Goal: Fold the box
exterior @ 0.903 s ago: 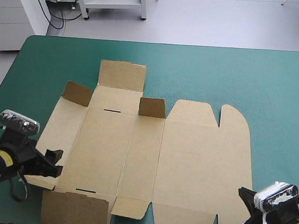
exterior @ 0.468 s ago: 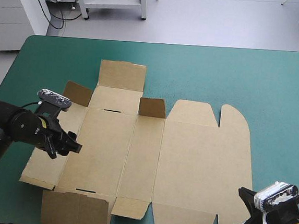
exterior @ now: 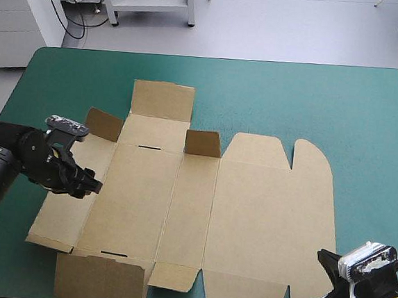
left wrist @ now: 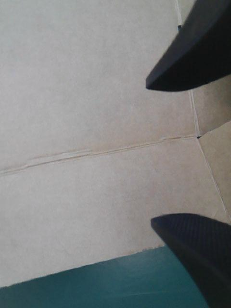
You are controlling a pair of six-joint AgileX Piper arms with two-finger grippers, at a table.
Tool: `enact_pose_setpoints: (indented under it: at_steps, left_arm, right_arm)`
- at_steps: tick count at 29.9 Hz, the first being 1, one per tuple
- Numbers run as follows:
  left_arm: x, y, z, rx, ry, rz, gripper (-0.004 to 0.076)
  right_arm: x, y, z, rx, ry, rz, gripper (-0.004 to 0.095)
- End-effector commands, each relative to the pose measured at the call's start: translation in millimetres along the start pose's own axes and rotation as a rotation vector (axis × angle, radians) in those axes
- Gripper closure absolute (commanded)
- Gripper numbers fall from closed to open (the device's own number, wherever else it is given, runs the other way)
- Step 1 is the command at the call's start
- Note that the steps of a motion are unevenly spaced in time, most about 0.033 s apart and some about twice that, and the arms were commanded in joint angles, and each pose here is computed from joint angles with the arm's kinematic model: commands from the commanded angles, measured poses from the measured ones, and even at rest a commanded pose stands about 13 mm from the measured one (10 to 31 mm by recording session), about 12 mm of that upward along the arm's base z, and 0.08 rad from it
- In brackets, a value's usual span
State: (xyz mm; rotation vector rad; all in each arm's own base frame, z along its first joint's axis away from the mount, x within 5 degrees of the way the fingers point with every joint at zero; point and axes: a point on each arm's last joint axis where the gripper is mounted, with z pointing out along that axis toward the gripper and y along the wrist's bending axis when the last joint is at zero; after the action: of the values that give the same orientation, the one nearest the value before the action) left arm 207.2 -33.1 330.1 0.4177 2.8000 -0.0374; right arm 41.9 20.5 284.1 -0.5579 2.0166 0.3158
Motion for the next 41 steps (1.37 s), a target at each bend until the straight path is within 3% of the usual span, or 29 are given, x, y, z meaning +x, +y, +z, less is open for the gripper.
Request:
enact_pose_setpoints:
  at_steps: [1,7,24,41]
  left_arm:
    - [1,17,-10,0.069,-0.031,-0.032,0.0219]
    - [1,53,0,0.179,-0.065,-0.135,0.0218]
    - [10,124,52,0.252,0.062,-0.397,0.0218]
    - [18,121,90,0.422,0.116,-0.445,0.0218]
  right_arm:
    - [-12,0,-4,-0.002,-0.084,-0.007,0.0924]
    - [-12,0,-4,-0.002,-0.084,-0.007,0.0924]
    - [-12,0,-4,-0.002,-0.084,-0.007,0.0924]
    - [-12,0,-4,-0.002,-0.084,-0.007,0.0924]
